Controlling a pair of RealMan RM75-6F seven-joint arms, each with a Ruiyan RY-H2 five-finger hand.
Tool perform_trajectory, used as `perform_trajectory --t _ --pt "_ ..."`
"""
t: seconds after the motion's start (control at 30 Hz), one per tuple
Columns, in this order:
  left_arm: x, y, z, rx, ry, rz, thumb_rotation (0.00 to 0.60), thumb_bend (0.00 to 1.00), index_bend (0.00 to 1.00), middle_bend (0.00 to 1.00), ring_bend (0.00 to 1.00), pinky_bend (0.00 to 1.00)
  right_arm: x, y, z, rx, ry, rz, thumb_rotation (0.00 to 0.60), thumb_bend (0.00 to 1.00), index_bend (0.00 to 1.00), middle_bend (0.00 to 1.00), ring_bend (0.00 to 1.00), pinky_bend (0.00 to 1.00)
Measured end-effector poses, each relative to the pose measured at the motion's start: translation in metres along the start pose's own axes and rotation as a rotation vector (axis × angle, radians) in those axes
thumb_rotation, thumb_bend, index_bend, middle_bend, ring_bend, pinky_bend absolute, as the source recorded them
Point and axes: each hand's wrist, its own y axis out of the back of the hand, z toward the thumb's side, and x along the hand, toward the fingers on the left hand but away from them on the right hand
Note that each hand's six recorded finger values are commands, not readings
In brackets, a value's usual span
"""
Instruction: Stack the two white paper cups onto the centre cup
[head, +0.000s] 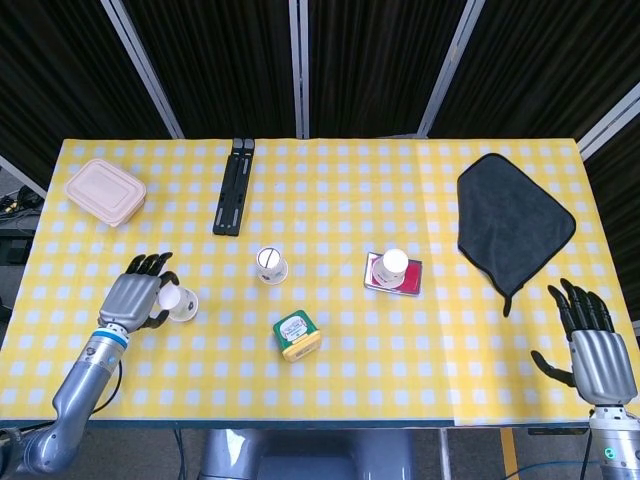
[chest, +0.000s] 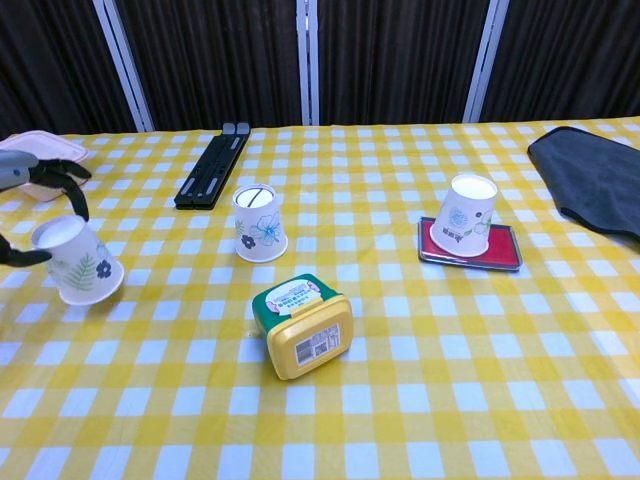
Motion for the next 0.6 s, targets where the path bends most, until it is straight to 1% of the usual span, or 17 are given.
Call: perform_trajectory --t 0.13,0.23,0.43,0.6 --pt "0.006 0.043 0.021 0.000 -0.073 0.088 0.600 0.44 0.39 0.00 0.00 0.00 -0.005 0.000 -0.008 0.013 -0.028 -0.004 0.600 0.11 0.00 0.00 0.00 0.00" --pt "0.013 0.065 0.039 0.000 -0.124 0.130 0.600 0.44 0.39 0.00 0.00 0.00 -0.008 0.000 -0.013 0.018 -0.046 -0.006 0.600 0.11 0.00 0.00 0.00 0.00" --pt "0.030 0.091 0.075 0.017 -0.202 0.167 0.600 0.44 0.39 0.00 0.00 0.00 -0.012 0.000 -0.024 0.015 -0.083 -0.002 0.600 0.11 0.00 0.00 0.00 0.00" --pt "0.045 0.098 0.103 0.054 -0.242 0.157 0.600 0.44 0.39 0.00 0.00 0.00 -0.015 0.002 -0.032 0.014 -0.110 -0.007 0.600 0.11 0.00 0.00 0.00 0.00"
